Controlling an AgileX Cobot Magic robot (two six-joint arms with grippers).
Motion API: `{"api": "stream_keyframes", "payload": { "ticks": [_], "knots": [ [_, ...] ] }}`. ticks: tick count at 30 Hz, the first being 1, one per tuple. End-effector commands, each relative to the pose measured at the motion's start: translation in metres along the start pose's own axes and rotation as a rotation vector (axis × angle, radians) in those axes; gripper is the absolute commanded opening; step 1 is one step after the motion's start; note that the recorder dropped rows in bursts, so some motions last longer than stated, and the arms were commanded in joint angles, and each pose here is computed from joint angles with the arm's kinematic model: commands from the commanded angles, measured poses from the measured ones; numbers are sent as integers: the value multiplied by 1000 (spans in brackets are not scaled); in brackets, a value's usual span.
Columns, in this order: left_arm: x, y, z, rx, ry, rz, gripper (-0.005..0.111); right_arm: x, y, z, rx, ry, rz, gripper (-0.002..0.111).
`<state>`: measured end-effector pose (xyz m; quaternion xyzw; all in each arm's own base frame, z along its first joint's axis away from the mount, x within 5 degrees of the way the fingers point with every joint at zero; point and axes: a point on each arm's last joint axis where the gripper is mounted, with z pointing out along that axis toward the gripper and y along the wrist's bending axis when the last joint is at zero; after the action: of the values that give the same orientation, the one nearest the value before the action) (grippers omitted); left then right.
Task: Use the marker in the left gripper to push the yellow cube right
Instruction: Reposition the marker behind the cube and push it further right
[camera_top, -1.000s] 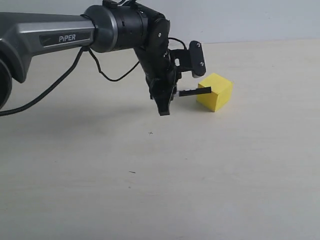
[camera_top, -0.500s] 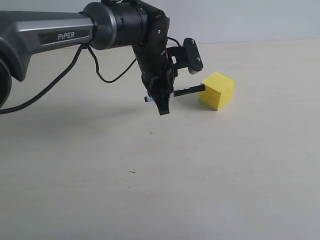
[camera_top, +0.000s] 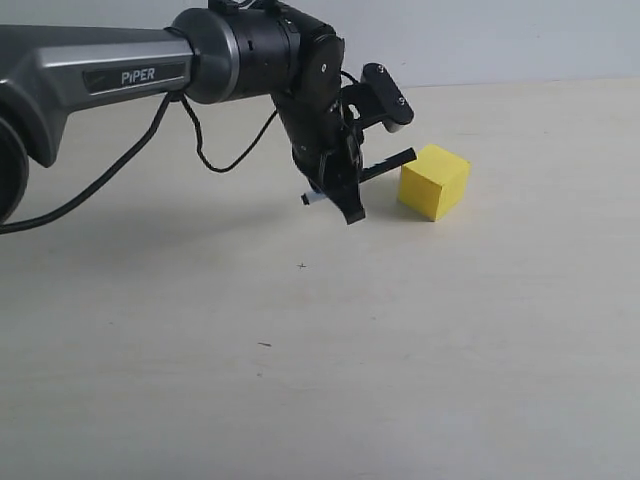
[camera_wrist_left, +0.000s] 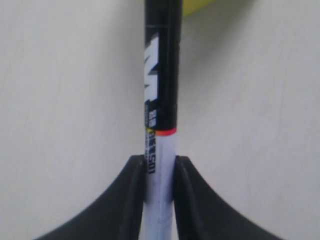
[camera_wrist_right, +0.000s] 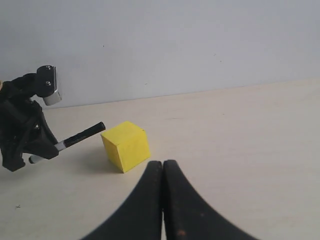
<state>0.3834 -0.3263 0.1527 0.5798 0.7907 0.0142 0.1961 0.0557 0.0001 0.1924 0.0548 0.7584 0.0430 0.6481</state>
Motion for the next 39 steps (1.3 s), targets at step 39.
{"api": "stream_keyframes", "payload": {
  "ticks": [39],
  "knots": [
    [-25,10,-12,-151,28,-117,0,1,-1,0,5,-7,-6,0]
  ]
}}
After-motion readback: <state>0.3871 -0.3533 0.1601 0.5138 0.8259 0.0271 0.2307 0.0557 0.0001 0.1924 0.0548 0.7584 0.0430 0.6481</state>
